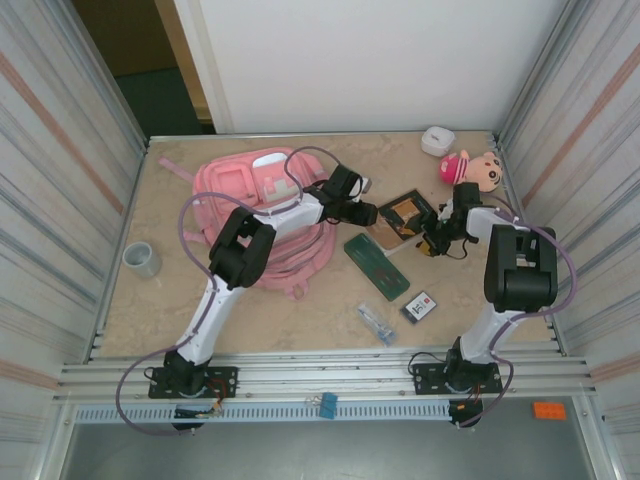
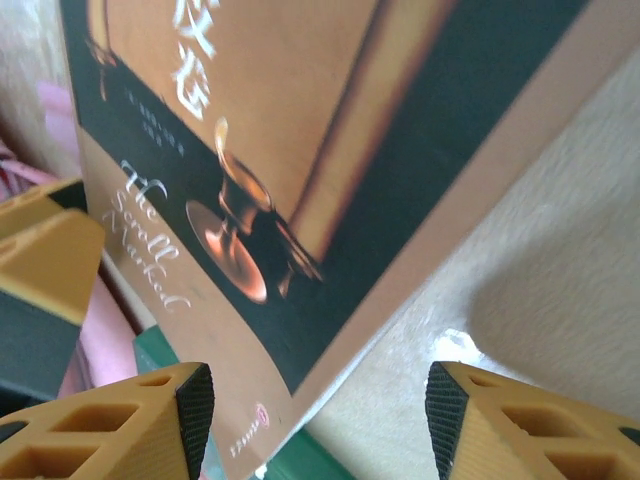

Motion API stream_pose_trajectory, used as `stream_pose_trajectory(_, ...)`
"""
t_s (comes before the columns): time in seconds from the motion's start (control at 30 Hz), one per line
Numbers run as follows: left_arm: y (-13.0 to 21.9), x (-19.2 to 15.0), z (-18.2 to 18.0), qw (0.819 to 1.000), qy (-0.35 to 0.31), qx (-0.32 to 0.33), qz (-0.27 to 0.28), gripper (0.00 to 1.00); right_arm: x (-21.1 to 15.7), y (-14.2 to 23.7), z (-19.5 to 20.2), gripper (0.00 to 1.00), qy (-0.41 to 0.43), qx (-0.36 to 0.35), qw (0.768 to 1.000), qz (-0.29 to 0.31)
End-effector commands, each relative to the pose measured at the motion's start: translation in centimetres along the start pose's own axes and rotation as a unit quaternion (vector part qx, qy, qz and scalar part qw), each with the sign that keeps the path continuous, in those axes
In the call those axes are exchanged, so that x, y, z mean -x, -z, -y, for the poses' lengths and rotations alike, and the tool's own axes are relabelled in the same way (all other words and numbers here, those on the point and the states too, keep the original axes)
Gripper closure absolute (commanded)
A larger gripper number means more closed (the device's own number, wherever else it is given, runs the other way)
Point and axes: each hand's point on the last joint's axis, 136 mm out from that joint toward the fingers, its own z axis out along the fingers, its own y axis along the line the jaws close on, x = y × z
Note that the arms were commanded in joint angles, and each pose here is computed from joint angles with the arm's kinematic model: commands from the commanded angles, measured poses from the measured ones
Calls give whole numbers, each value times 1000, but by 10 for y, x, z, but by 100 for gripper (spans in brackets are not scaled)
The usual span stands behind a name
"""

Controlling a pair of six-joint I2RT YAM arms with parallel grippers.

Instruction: Pack the student bag

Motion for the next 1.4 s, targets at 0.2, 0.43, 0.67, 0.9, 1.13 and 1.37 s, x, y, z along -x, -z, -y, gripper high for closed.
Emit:
stream_pose_trajectory(0.2, 21, -21, 64, 995, -47, -87, -17, 44, 16, 12, 26, 41, 23, -88, 996, 9)
stream_pose_trajectory(0.43, 30, -6, 27, 999, 43, -5, 10, 43, -3, 17, 28, 35, 29, -87, 996, -10)
stream_pose_trajectory(0.67, 9, -6, 16, 999, 48, 6, -12, 44, -18, 1, 24, 40, 47, -92, 994, -34)
stream_pose_trajectory(0.9, -9, -15, 14, 998, 55, -6, -31, 45, -26, -11, 58, 76, 22, -153, 986, -64)
stream_pose_trajectory(1.13, -21, -28, 4, 997, 58, 10, -54, 45, -30, -12, 58, 79, 18, -148, 987, -65)
stream_pose_trajectory(1.37, -12, -20, 49, 992, 53, -96, -66, 48, -30, -15, 47, 80, 14, -118, 991, -60)
